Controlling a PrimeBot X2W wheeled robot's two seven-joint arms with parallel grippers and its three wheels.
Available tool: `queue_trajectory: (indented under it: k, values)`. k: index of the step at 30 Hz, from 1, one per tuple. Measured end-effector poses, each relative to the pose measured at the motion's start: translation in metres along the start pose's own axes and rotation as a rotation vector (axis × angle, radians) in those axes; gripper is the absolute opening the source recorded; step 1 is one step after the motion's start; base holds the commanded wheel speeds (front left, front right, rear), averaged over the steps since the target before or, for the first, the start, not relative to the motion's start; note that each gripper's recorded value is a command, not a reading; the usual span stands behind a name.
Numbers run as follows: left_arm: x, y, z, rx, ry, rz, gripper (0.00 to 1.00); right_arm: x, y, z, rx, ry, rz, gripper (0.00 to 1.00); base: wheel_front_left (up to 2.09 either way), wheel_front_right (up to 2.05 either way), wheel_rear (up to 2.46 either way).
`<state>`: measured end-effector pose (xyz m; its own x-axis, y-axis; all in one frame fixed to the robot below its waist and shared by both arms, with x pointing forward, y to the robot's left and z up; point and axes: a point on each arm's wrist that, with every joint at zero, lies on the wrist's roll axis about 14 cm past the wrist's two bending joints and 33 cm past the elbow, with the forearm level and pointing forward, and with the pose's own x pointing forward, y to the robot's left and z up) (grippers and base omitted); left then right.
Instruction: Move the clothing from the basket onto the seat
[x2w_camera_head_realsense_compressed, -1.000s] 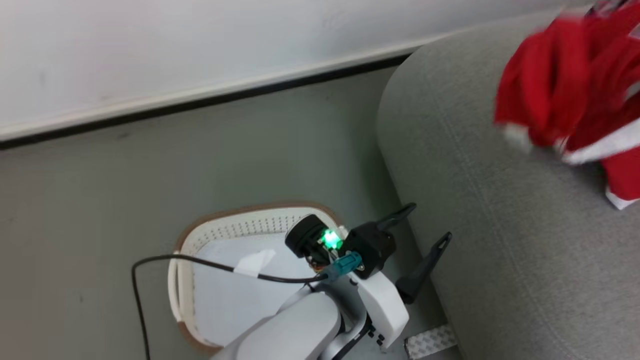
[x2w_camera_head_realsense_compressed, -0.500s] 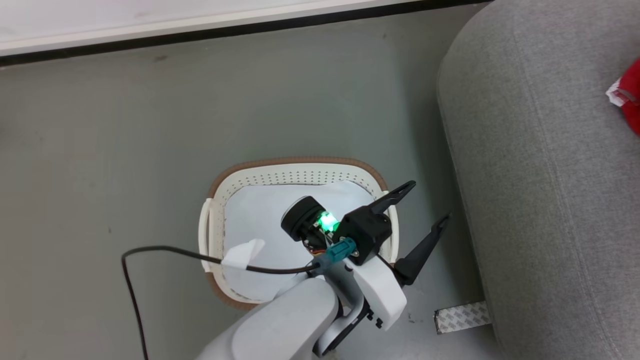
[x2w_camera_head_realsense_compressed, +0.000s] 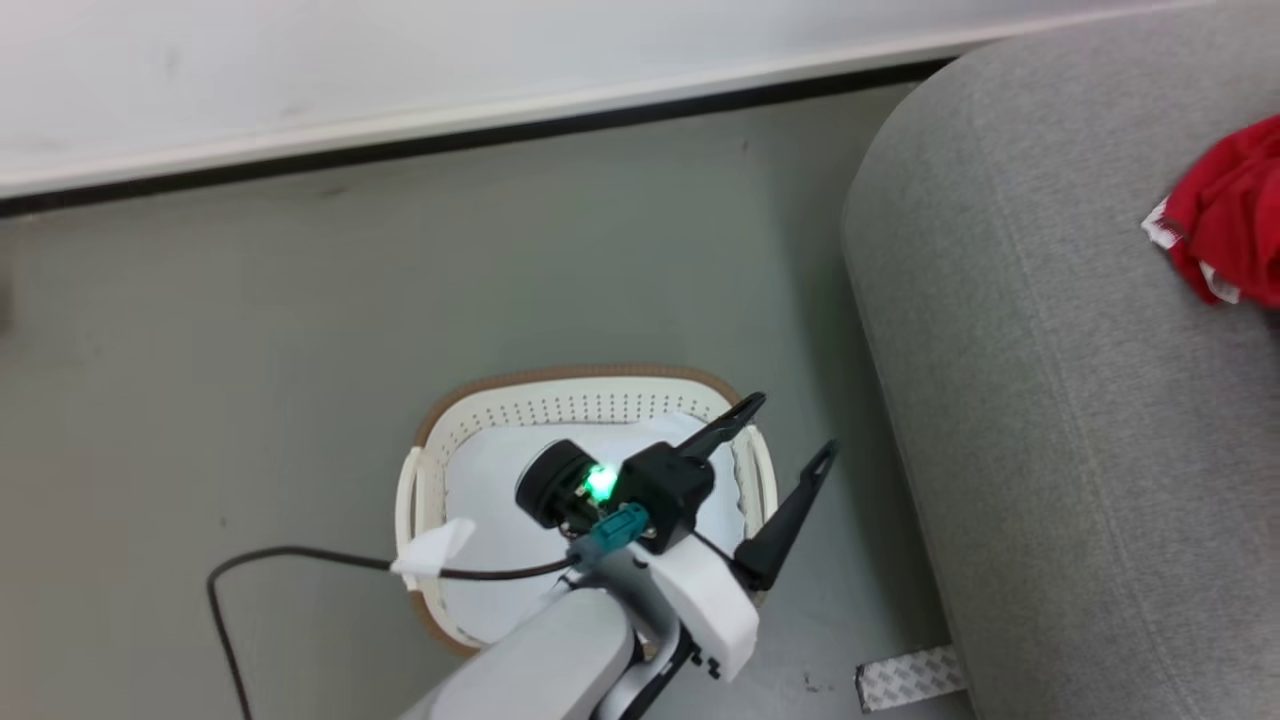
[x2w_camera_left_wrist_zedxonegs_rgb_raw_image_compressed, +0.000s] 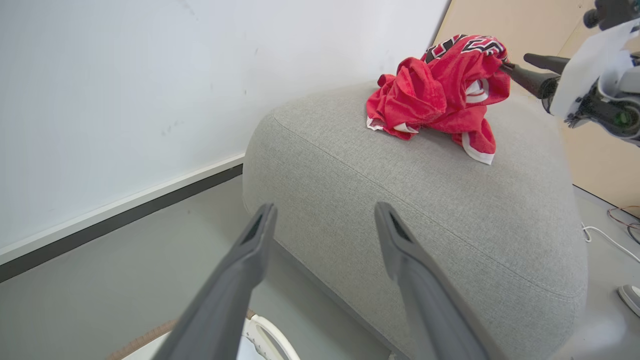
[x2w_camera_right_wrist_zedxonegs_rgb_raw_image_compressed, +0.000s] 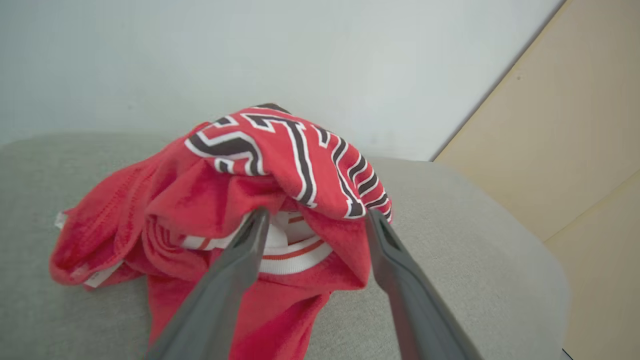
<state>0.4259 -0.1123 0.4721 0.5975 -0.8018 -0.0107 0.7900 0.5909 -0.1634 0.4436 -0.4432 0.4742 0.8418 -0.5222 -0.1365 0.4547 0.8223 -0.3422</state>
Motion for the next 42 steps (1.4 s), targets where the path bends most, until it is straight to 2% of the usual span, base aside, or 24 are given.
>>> queue_trajectory:
  k: [5, 12, 21, 31, 37, 42]
  values:
    - [-0.012, 0.007, 0.009, 0.008, -0.022, 0.067, 1.0, -0.033, 0.018, 0.015, 0.043, -0.091, 0.045, 1.0, 0.0, 0.0, 0.0]
    - [-0.045, 0.031, 0.017, 0.03, -0.043, 0.237, 1.0, -0.084, 0.055, 0.043, 0.12, -0.218, 0.168, 1.0, 0.0, 0.0, 0.0]
    - [-0.128, 0.073, 0.032, 0.038, -0.096, 0.531, 1.0, -0.144, 0.108, 0.062, 0.231, -0.303, 0.343, 1.0, 0.0, 0.0, 0.0]
    - [-0.211, 0.087, 0.03, 0.059, -0.118, 0.751, 1.0, -0.185, 0.135, 0.062, 0.361, -0.301, 0.459, 1.0, 0.0, 0.0, 0.0]
    - [-0.239, 0.092, 0.023, 0.052, -0.115, 0.815, 1.0, -0.203, 0.159, 0.043, 0.336, -0.243, 0.541, 1.0, 0.0, 0.0, 0.0]
    - [-0.255, 0.098, 0.021, 0.05, -0.117, 0.853, 1.0, -0.211, 0.172, 0.04, 0.322, -0.234, 0.587, 1.0, 0.0, 0.0, 0.0]
